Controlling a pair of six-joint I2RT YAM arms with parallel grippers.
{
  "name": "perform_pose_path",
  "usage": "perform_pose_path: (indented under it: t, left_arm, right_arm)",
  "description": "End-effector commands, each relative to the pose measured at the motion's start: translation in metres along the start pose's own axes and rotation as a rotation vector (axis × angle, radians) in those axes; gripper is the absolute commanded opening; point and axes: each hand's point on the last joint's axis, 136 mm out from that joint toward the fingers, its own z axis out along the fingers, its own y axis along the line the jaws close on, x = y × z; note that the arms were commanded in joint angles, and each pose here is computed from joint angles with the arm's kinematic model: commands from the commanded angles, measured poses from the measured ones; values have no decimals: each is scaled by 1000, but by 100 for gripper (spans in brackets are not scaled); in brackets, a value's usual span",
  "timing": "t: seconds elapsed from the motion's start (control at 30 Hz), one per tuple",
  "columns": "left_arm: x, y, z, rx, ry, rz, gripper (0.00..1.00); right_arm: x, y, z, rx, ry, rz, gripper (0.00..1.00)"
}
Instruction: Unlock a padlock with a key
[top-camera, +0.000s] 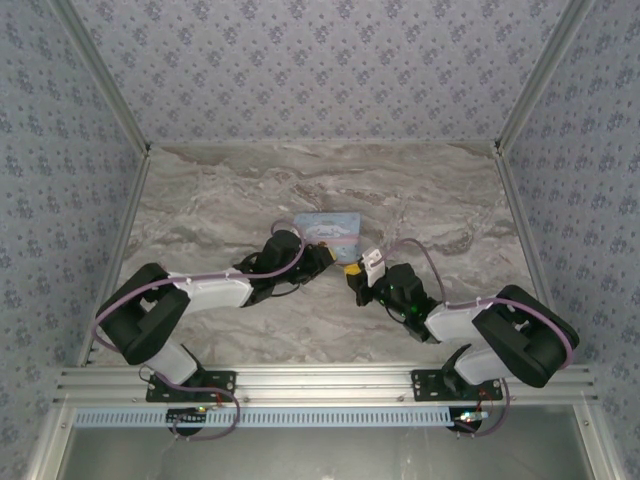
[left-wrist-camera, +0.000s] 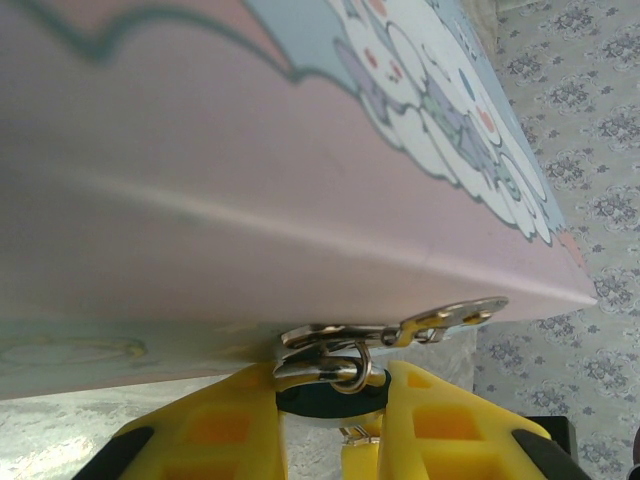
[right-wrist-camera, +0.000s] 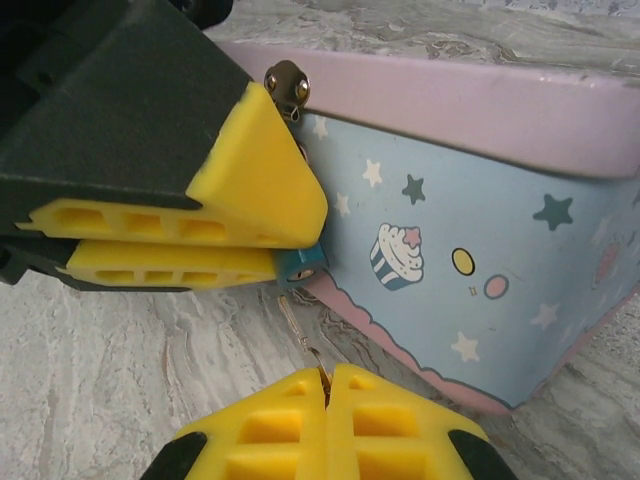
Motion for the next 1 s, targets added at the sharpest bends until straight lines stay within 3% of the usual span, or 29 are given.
perform_pose_path:
  t: [0.0,0.97]
  left_arm:
    - [-8,-30,-7,97,-40,12,15]
    - [-4,-29,-3,103,-32,0,15]
  right_arm:
    - [-17,-2,3,14,-52,13,2]
    - [-16,-5,8,26,-41,19,2]
